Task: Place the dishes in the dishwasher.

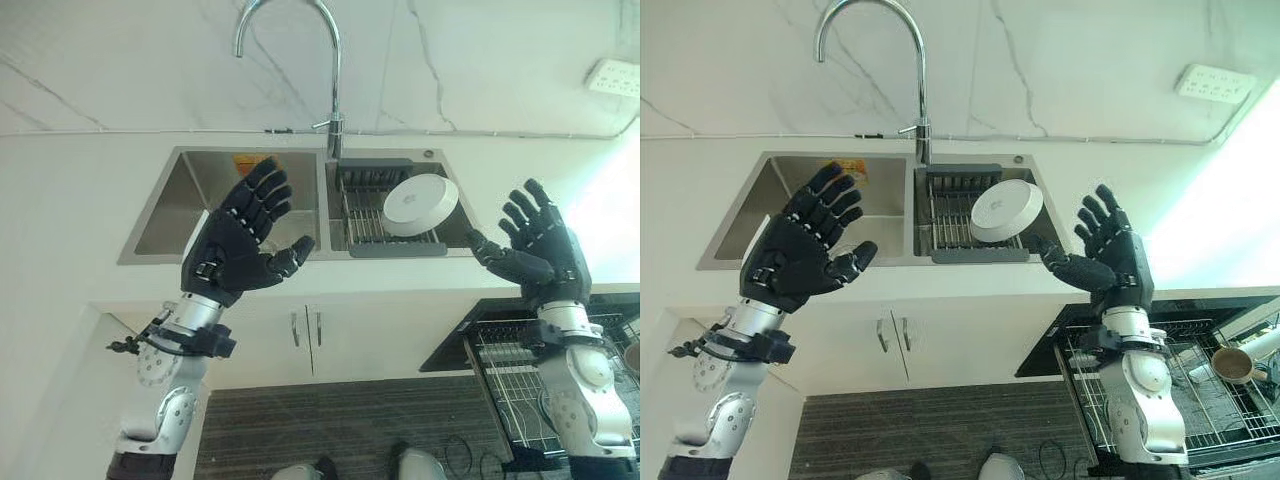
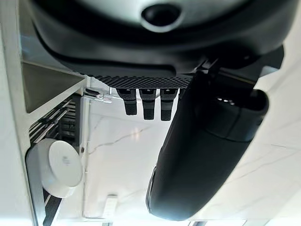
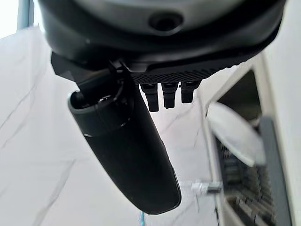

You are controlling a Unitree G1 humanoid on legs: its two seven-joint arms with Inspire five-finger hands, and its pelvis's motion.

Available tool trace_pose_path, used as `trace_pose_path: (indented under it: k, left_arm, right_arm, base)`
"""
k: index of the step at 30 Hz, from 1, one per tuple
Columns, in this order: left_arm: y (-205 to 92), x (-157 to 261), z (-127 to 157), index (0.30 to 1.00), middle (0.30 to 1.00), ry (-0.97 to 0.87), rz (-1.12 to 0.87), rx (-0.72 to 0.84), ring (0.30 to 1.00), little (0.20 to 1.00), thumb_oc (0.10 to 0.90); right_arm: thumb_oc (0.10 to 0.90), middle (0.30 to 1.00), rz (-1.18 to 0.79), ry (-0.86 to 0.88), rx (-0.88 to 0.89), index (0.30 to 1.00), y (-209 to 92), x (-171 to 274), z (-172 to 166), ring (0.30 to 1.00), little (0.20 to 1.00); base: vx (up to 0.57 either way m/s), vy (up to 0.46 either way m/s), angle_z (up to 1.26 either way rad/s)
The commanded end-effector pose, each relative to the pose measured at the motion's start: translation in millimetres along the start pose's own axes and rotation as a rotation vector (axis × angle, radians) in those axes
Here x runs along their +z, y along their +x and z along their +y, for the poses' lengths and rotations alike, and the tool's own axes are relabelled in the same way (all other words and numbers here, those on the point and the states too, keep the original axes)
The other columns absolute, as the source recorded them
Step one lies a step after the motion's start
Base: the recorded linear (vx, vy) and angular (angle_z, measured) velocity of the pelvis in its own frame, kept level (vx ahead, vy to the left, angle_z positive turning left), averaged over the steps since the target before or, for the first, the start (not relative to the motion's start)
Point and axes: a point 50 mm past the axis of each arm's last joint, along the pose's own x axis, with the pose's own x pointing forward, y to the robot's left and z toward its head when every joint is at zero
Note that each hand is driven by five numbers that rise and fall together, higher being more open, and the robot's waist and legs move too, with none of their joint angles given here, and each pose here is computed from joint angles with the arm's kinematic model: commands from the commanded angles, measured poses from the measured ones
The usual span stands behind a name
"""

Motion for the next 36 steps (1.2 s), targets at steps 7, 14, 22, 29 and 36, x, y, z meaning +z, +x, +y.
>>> trace_pose_path:
  k: [7, 14, 22, 29, 36]
  left_arm:
    - [22.4, 41.5, -23.8, 0.9, 0.9, 0.009, -0.262, -0.124, 0.9, 0.9, 0.8]
    - [27.9, 33.5, -26.7, 0.9, 0.9, -0.015, -0.227, -0.162, 0.9, 0.9, 0.8]
    - [29.0, 31.2, -27.2, 0.9, 0.9, -0.033, -0.215, -0.171, 0.9, 0.9, 0.8]
    - [30.8, 30.3, -26.7, 0.9, 0.9, -0.038, -0.208, -0.166, 0.9, 0.9, 0.8]
    - [33.3, 30.6, -27.5, 0.9, 0.9, -0.04, -0.204, -0.165, 0.9, 0.9, 0.8]
  right_arm:
    - [0.8, 0.9, -0.204, 0.151, 0.027, 0.9, 43.6, 44.4, 4.4, 0.9, 0.9]
    - [0.8, 0.9, -0.032, 0.408, 0.088, 0.9, 61.7, 19.5, 14.7, 0.9, 0.9]
    - [0.8, 0.9, 0.076, 0.473, 0.121, 0.9, 68.6, 4.7, 19.3, 0.9, 0.9]
    - [0.8, 0.9, 0.131, 0.471, 0.066, 0.9, 74.3, -1.0, 13.9, 0.9, 0.9]
    - [0.8, 0.9, 0.234, 0.508, -0.013, 0.9, 75.7, -15.5, 12.1, 0.9, 0.9]
  base:
    - [0.16, -0.166, -0.08]
    - [0.09, -0.045, 0.16]
    - [0.03, 0.017, 0.1]
    - [0.0, 0.003, 0.01]
    - [0.0, 0.0, 0.0]
